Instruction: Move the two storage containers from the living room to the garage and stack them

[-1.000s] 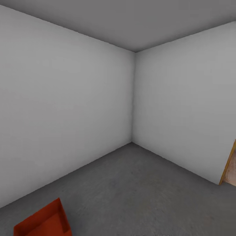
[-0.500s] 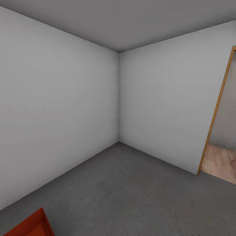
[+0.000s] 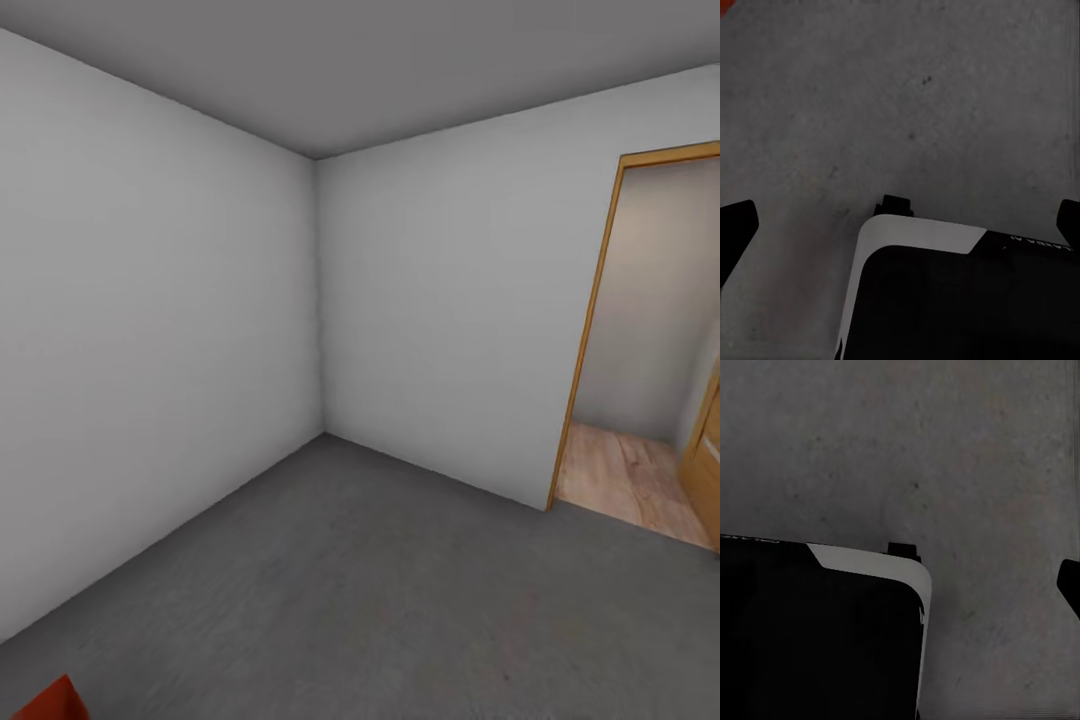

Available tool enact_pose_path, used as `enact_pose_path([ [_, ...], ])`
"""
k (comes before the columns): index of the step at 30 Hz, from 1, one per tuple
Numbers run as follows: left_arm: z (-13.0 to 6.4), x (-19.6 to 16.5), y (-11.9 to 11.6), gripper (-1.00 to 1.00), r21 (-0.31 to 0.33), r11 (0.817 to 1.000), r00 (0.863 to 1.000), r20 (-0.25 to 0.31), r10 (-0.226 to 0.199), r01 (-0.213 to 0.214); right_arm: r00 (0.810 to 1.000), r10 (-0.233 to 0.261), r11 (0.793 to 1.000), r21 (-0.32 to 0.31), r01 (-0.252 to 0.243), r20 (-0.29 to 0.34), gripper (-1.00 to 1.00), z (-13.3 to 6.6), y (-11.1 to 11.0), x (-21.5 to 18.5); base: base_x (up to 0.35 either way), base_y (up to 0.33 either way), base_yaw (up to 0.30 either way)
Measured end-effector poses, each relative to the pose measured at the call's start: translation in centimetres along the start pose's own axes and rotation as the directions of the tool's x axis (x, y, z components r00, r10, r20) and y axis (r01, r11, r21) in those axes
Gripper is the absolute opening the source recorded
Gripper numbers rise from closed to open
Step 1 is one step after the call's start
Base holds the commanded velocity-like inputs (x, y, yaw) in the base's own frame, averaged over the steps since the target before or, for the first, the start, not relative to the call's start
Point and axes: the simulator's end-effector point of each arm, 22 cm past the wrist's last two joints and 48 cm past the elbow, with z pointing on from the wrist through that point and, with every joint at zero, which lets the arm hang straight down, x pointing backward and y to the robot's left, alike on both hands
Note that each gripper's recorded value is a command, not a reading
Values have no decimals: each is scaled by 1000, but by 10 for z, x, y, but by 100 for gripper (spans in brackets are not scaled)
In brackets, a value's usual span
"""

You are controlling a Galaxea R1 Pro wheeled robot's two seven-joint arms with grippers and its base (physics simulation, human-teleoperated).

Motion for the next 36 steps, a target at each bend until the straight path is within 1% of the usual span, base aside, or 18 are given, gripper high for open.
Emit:
enact_pose_path([
  [36, 0, -1, 0, 100, -1, 1000, 1000, 2, -2, 2, 1000, 0, 1000, 0, 0, 1, 100, 0, 0, 0, 0, 0, -292],
])
